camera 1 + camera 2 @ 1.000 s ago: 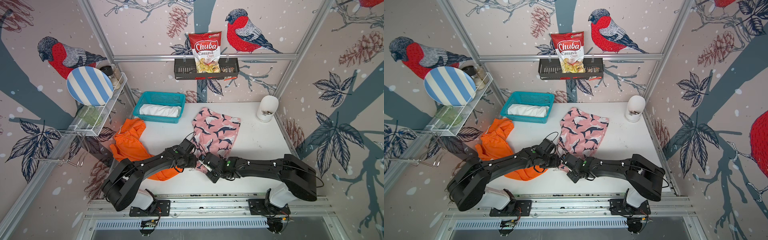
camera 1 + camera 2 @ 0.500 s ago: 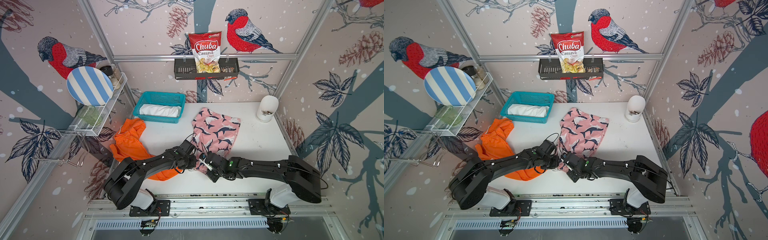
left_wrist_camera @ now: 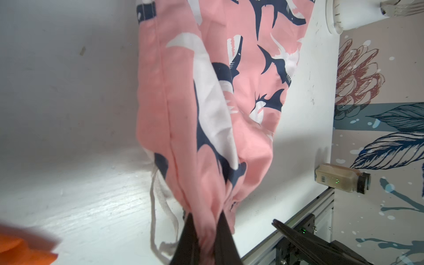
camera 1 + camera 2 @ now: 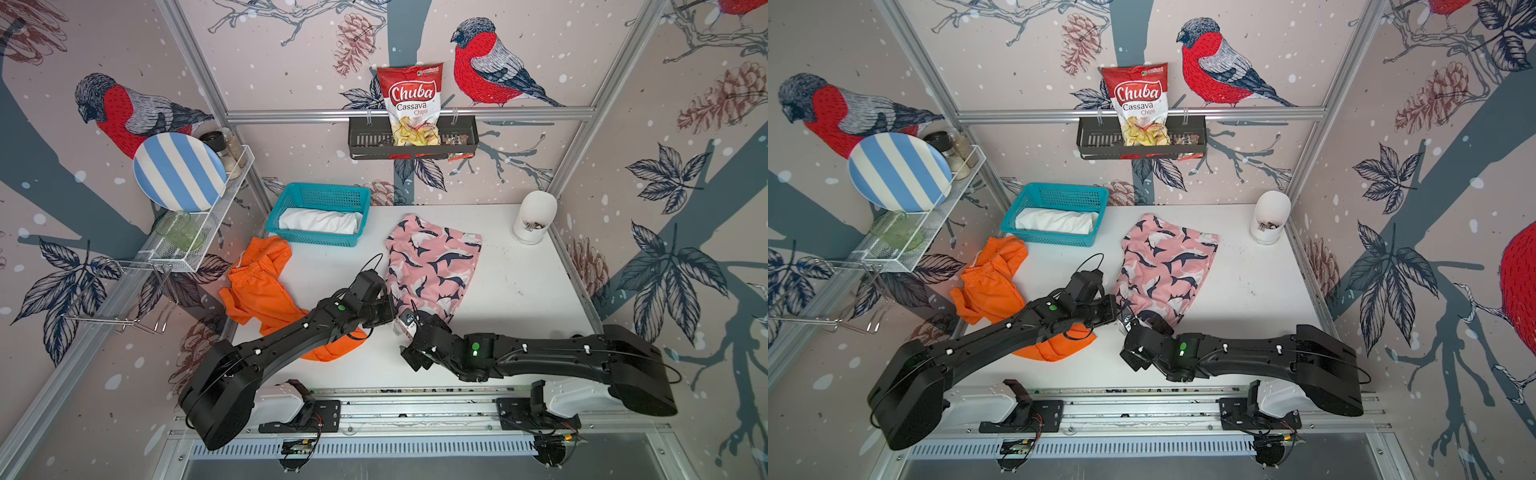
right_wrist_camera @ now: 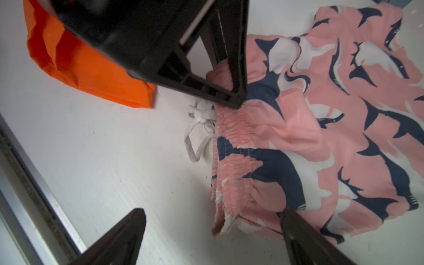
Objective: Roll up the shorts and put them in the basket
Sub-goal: Roll the shorts at the center of the board.
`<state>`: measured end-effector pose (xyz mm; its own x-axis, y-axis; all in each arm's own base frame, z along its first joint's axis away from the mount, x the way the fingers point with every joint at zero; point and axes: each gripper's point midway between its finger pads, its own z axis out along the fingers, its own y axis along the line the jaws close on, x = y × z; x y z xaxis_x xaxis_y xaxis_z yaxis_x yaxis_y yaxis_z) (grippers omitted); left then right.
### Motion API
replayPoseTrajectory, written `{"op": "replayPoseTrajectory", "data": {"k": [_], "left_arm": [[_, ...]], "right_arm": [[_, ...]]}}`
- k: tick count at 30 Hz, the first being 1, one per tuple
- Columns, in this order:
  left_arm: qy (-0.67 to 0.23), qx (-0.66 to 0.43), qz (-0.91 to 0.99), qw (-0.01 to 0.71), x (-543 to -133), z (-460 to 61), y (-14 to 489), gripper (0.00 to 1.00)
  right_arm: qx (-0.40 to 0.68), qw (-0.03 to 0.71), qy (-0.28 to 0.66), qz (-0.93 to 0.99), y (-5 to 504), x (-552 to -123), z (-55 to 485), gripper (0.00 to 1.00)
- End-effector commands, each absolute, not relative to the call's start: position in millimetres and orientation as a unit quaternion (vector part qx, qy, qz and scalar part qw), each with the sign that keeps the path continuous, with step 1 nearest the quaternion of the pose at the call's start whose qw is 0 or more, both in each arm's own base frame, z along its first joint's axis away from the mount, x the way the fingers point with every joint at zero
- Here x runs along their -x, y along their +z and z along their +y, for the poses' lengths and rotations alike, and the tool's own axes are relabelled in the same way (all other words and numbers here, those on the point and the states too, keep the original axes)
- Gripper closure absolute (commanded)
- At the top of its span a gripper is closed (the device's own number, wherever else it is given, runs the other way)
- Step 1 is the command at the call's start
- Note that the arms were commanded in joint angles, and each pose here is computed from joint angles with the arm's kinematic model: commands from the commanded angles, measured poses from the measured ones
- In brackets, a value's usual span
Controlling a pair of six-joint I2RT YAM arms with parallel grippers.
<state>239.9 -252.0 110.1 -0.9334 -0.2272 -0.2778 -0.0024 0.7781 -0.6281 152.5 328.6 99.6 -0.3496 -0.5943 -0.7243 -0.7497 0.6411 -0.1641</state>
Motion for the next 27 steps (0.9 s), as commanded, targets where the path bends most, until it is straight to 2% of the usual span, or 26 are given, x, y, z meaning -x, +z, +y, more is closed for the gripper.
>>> {"op": "replayPoseTrajectory", "data": {"k": [1, 10, 18, 22, 25, 27], "left_arm": [[-0.362, 0.071, 0.912, 0.18, -245.5, -261.5, 125.6, 1.0], [-0.371, 0.075, 0.91, 0.17, -243.5, -264.8, 125.0, 1.0], [-0.372, 0.078, 0.908, 0.177, -242.8, -261.4, 129.0, 1.0], [-0.366, 0.083, 0.909, 0.179, -242.4, -256.3, 124.6, 1.0], [-0.359, 0.087, 0.912, 0.18, -242.5, -251.2, 118.9, 1.0], [-0.358, 0.09, 0.912, 0.178, -241.9, -248.5, 115.3, 1.0]], "right_arm": [[0.334, 0.479, 0.066, 0.809, 110.2, -177.2, 325.5, 0.0], [0.255, 0.57, 0.03, 0.781, 99.6, -208.7, 335.7, 0.0], [0.218, 0.593, -0.047, 0.773, 80.1, -235.6, 330.9, 0.02], [0.224, 0.593, -0.077, 0.769, 81.8, -229.7, 317.9, 0.11], [0.232, 0.586, -0.091, 0.771, 81.1, -223.5, 303.9, 0.23], [0.243, 0.577, -0.098, 0.773, 80.0, -220.0, 295.7, 0.37]]}}
